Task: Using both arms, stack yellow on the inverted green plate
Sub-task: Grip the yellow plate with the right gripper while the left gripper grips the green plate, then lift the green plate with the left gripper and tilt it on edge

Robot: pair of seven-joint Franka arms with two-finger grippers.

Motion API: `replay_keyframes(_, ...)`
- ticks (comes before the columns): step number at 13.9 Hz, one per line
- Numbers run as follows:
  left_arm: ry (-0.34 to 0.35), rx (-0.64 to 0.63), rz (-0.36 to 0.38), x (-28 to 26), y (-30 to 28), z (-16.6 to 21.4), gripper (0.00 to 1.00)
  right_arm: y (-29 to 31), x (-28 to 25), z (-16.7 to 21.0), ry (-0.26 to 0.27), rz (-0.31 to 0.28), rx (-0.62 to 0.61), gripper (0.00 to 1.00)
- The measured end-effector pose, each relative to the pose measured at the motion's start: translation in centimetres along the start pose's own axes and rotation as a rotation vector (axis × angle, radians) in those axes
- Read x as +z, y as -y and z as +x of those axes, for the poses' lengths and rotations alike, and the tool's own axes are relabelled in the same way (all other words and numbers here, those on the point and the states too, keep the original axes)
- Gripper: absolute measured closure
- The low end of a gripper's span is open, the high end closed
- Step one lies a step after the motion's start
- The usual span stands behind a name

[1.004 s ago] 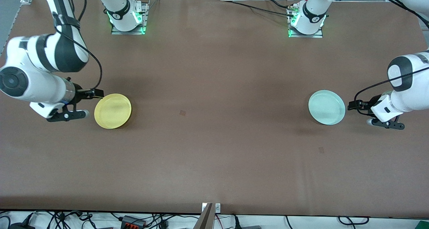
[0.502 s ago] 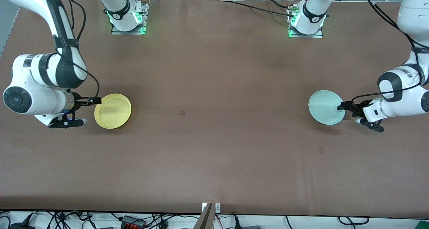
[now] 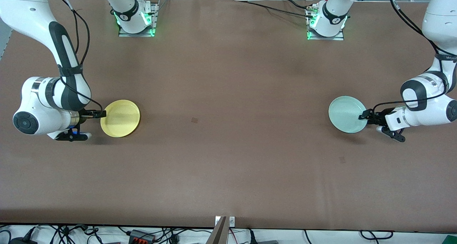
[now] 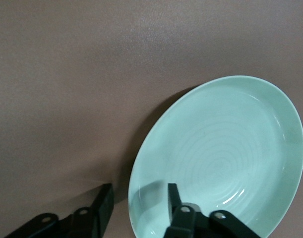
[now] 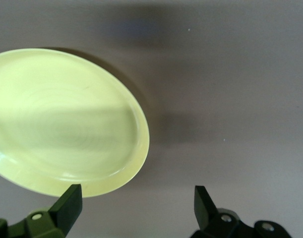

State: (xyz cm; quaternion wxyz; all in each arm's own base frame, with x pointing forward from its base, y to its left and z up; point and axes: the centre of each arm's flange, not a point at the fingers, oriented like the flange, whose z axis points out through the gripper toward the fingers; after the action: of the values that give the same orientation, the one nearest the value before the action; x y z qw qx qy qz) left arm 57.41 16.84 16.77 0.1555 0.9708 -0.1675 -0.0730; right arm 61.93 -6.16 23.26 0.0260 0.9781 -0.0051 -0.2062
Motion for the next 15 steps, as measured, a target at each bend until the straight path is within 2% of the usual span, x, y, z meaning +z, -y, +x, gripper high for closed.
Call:
replay_keyframes(4,-0.010,-0.011,-0.015,0.0,0.7,-0.3,0.96,-0.2,2.5,1.1,0.005,0.002,0.001,0.00)
replay_keyframes(9,-0.067,0.054,0.004,-4.6,-2.4,4.1,0.97,-0.3,5.2,1.7,0.042,0.005,0.003,0.00)
replay_keyframes(10,-0.070,0.072,0.021,-6.3,-3.9,5.4,0.97,-0.5,5.8,1.8,0.050,0.006,0.005,0.00)
replay_keyframes(12,-0.047,0.104,0.111,-9.9,-7.7,8.0,0.97,-0.7,6.4,1.9,0.060,0.008,0.008,0.04)
replay_keyframes(13,-0.026,0.105,0.159,-11.5,-10.0,9.3,0.97,-0.7,6.6,1.9,0.063,0.008,0.007,0.11)
replay_keyframes(15,0.026,0.086,0.245,-13.5,-14.6,11.3,0.97,-0.7,6.7,1.9,0.065,0.009,0.007,0.36)
